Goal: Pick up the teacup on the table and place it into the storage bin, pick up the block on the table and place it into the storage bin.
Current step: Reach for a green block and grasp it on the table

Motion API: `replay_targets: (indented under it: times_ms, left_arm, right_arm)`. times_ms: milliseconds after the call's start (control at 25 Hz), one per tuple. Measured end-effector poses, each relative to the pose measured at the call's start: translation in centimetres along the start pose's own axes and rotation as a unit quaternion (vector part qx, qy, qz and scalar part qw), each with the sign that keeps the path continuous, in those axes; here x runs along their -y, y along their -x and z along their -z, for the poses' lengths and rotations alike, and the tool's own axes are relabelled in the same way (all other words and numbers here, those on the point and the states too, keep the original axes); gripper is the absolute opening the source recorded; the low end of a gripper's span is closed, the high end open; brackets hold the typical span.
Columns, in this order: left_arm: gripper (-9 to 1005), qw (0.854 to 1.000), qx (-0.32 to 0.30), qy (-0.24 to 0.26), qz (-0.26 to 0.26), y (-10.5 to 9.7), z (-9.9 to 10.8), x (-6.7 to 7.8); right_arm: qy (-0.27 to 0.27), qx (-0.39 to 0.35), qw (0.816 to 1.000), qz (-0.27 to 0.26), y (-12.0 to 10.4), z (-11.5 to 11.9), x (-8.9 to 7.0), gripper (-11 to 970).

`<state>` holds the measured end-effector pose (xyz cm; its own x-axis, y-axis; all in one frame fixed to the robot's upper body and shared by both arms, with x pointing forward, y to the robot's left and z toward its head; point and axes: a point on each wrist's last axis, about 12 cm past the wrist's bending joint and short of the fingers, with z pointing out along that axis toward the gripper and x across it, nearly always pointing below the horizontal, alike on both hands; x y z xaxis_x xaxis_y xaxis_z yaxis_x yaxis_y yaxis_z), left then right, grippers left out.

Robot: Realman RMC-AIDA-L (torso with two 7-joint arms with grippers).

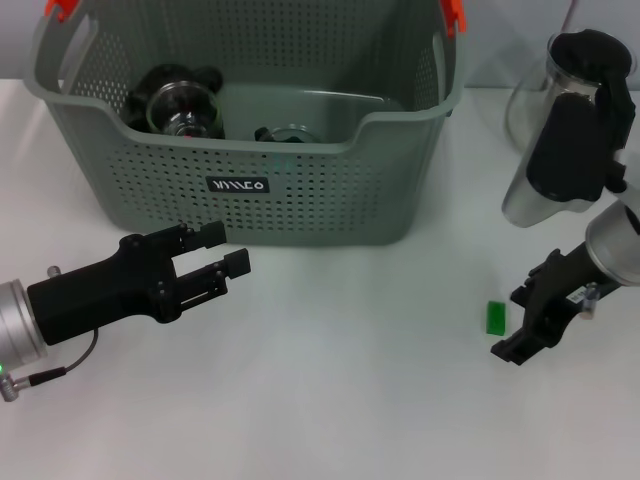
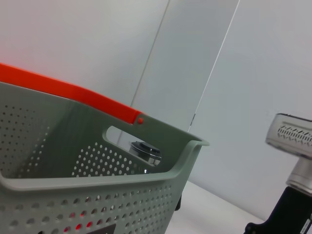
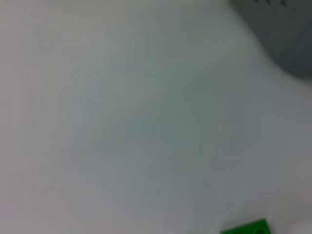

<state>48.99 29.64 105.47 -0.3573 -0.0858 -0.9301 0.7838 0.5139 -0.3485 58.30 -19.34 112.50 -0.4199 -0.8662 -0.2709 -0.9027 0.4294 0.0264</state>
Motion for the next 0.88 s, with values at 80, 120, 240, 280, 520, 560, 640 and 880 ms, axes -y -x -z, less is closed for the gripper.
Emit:
replay_targets:
  times_ms: [80, 120, 240, 280, 520, 560, 640, 880]
  left_arm:
    - [579, 1.000, 0.000, 0.000, 0.000, 0.0, 0.0, 0.0]
    - [579, 1.000, 0.000, 0.000, 0.000, 0.0, 0.0, 0.0]
    - [579, 1.000, 0.000, 0.000, 0.001, 0.0, 0.0, 0.0]
    - [579, 1.000, 0.000, 0.000, 0.001, 0.0, 0.0, 0.0]
    - [579, 1.000, 0.000, 0.001, 0.001, -0.1, 0.0, 0.0]
    - [579, 1.000, 0.000, 0.001, 0.001, -0.1, 0.0, 0.0]
    - [579, 1.000, 0.000, 0.001, 0.001, -0.1, 0.0, 0.0]
    - [579, 1.000, 0.000, 0.001, 0.001, -0.1, 0.0, 0.0]
  right_arm:
    - [-0.005, 0.005, 1.000, -0.008, 0.2, -0.6, 0.3, 786]
    - [-0.007, 0.007, 1.000, -0.010, 0.2, -0.7, 0.4, 784]
    - [-0.011, 0.009, 1.000, -0.013, 0.4, -0.9, 0.6, 778]
    - [-0.011, 0.008, 1.000, -0.014, 0.4, -1.0, 0.6, 776]
    - [-0.005, 0.002, 1.000, -0.020, 0.6, -1.5, 0.7, 764]
    - [-0.004, 0.001, 1.000, -0.021, 0.6, -1.6, 0.7, 762]
    - [-0.006, 0.000, 1.000, -0.021, 0.6, -1.7, 0.8, 758]
    - [-0.010, 0.001, 1.000, -0.023, 0.6, -1.9, 0.9, 758]
